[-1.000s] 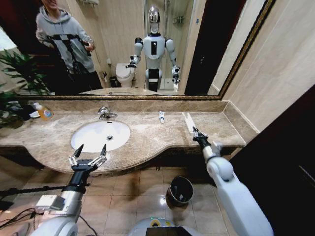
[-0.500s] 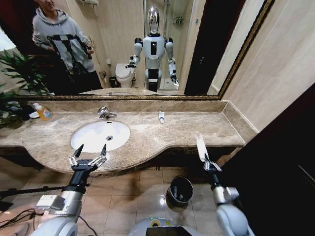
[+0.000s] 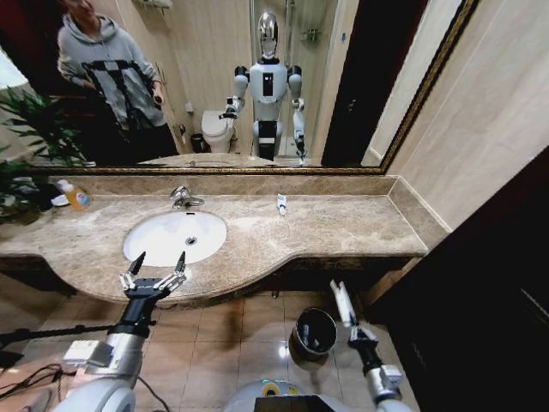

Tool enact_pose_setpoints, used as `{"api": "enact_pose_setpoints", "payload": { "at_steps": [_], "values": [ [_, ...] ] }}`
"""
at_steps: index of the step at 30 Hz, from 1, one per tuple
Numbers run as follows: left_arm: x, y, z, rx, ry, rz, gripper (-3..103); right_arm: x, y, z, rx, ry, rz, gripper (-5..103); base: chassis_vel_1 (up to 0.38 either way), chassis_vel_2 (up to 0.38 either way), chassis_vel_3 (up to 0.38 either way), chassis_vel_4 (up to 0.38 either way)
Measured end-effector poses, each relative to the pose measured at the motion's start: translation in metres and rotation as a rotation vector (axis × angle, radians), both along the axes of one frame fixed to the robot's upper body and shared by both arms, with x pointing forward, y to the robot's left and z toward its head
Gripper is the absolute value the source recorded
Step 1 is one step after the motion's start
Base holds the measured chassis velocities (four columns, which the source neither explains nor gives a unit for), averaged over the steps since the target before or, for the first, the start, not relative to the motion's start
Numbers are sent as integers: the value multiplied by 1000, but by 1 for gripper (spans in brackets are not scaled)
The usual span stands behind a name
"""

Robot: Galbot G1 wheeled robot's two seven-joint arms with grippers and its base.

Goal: Pick up the trash from the sink and place it in the trash bin.

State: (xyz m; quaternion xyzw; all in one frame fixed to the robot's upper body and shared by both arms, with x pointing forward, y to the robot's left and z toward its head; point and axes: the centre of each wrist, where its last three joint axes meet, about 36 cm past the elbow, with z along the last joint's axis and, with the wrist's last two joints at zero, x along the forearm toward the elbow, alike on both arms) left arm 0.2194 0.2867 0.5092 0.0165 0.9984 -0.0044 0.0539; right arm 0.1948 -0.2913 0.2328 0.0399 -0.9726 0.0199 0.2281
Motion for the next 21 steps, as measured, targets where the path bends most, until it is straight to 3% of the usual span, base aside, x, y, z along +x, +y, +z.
{"api": "enact_pose_setpoints", "payload": {
  "at_steps": [2,6,9,16,21],
  "values": [
    [0,0,0,0,0,0,100,23,-10,-28,-37,124,74,0,0,0,0,0],
    [0,0,0,0,0,0,100,39,-14,-42,-48,218,102,0,0,0,0,0],
    [0,0,0,0,0,0,100,64,-18,-63,-97,351,149,0,0,0,0,0],
    [0,0,0,0,0,0,100,92,-13,-83,-145,443,155,0,0,0,0,0],
    [0,0,0,0,0,0,100,110,-11,-105,-291,453,227,0,0,0,0,0]
  ]
}}
